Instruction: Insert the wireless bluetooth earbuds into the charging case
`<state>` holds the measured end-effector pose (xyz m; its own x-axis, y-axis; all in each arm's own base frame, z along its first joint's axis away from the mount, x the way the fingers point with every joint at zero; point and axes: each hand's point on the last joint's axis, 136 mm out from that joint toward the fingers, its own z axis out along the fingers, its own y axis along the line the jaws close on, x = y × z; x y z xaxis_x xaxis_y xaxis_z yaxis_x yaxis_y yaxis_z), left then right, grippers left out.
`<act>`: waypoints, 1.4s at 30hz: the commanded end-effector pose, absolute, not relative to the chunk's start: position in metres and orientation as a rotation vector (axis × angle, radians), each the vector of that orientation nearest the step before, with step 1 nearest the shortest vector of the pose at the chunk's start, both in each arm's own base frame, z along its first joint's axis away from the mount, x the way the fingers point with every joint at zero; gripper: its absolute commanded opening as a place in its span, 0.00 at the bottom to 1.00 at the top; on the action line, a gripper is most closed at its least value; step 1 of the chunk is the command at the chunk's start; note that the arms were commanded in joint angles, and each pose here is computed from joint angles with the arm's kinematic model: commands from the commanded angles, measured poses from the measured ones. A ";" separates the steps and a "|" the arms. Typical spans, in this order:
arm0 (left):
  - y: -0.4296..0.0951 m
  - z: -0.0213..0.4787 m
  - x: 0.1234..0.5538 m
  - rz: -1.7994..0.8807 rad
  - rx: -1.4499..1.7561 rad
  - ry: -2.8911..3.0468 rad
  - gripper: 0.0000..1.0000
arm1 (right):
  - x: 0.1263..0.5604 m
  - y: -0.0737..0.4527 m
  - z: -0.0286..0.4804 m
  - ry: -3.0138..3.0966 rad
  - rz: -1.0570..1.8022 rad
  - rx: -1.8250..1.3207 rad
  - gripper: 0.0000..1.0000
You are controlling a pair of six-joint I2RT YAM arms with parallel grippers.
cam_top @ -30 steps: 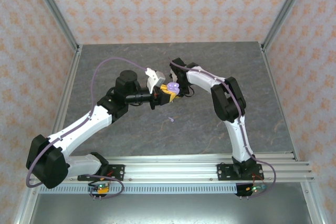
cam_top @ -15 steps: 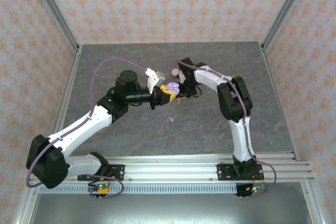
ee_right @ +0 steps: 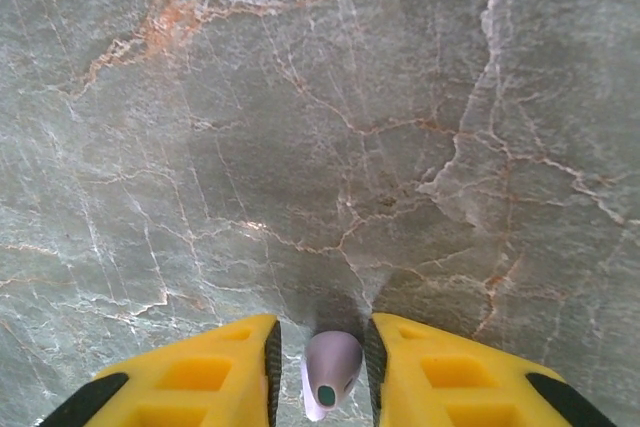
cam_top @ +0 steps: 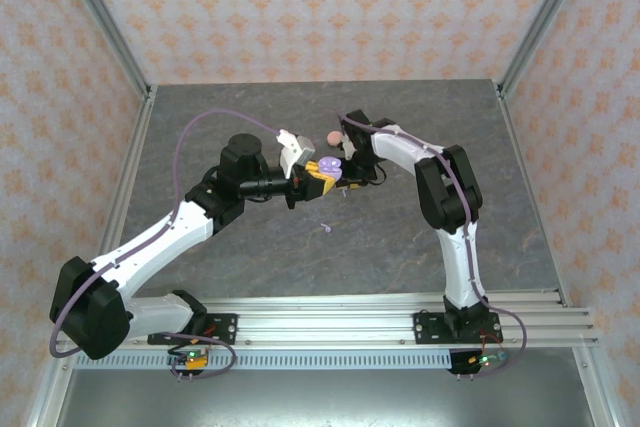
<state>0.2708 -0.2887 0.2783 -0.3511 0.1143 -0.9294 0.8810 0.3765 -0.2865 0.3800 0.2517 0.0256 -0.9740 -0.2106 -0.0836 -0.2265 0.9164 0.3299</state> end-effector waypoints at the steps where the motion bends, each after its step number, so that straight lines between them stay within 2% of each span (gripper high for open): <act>1: -0.291 0.290 0.272 -1.058 0.878 1.714 0.19 | 0.360 0.238 0.017 3.100 0.398 -0.341 0.31; 18: -0.291 0.289 0.273 -1.055 0.874 1.720 0.18 | 0.348 0.228 0.005 3.120 0.150 -0.361 0.29; 28: -0.291 0.289 0.275 -1.054 0.872 1.726 0.18 | 0.344 0.228 0.003 3.122 0.131 -0.359 0.23; 36: -0.291 0.286 0.276 -1.051 0.866 1.734 0.19 | 0.350 0.235 0.008 3.104 0.292 -0.307 0.20; 42: -0.291 0.284 0.277 -1.049 0.855 1.740 0.19 | 0.361 0.236 0.015 3.073 0.546 -0.177 0.20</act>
<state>0.2741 -0.2877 0.2732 -0.3665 0.1215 -0.9225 0.8699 0.3965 -0.2934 0.3797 0.2459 0.0232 -0.9779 -0.1586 -0.1363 -0.1920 0.9391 0.2851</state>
